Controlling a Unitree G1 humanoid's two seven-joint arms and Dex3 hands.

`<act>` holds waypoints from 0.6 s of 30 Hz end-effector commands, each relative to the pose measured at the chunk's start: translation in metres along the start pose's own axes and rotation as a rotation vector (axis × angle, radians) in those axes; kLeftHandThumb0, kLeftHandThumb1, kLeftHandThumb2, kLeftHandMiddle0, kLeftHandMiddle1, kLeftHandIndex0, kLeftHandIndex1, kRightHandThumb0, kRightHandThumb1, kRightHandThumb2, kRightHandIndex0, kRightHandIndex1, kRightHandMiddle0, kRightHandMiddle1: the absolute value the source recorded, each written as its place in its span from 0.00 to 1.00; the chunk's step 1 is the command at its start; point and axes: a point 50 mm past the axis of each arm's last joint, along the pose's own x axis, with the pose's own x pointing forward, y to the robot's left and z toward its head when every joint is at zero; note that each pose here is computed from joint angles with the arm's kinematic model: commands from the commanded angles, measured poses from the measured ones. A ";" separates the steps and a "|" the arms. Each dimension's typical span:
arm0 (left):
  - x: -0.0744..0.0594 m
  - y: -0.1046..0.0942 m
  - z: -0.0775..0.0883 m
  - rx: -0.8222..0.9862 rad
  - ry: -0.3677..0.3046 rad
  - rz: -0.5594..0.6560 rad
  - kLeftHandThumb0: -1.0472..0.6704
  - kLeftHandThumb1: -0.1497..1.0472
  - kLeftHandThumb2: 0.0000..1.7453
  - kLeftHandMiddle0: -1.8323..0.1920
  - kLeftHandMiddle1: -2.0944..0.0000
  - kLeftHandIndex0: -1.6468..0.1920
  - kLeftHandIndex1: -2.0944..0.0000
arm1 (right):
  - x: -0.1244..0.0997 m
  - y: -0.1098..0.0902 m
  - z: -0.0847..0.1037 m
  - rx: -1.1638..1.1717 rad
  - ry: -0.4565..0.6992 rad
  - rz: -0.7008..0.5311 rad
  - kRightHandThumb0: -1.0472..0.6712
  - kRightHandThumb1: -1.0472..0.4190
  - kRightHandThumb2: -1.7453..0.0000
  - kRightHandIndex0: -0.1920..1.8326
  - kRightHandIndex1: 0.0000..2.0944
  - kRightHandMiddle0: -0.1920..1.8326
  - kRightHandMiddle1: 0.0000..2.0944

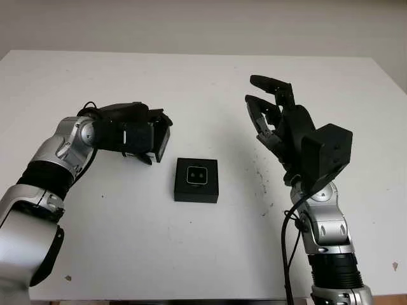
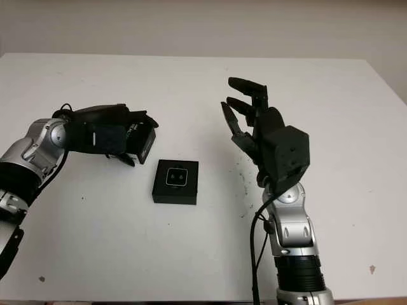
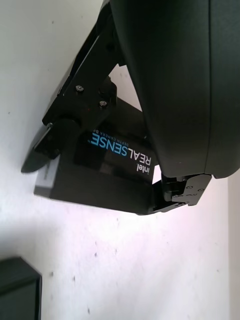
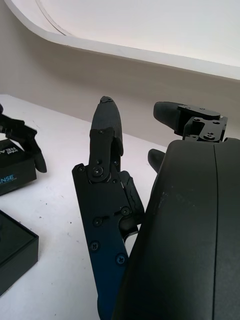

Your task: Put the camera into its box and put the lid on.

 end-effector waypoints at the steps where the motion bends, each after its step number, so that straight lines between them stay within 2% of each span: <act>1: -0.006 0.013 0.005 -0.040 -0.015 0.059 0.55 0.94 0.03 0.69 0.48 0.71 0.45 | -0.001 -0.001 0.004 -0.012 -0.022 0.002 0.34 0.00 0.77 0.10 0.37 0.00 0.53; 4: -0.015 0.021 0.018 -0.117 -0.050 0.124 0.54 0.92 0.03 0.68 0.37 0.70 0.41 | -0.002 0.000 0.003 -0.005 -0.015 0.002 0.34 0.00 0.77 0.10 0.37 0.00 0.53; 8: -0.031 0.030 0.039 -0.189 -0.070 0.159 0.52 0.92 0.03 0.69 0.29 0.71 0.34 | -0.002 0.002 0.002 -0.005 0.000 0.001 0.34 0.00 0.78 0.11 0.37 0.01 0.53; 13: -0.054 0.036 0.059 -0.254 -0.067 0.138 0.52 0.92 0.03 0.69 0.27 0.72 0.32 | -0.003 0.005 0.001 -0.001 -0.007 0.012 0.34 0.00 0.78 0.12 0.38 0.01 0.53; 18: -0.069 0.038 0.067 -0.273 -0.032 0.095 0.50 0.90 0.03 0.67 0.27 0.71 0.31 | -0.003 0.008 -0.001 0.019 0.008 0.017 0.34 0.00 0.78 0.11 0.38 0.01 0.53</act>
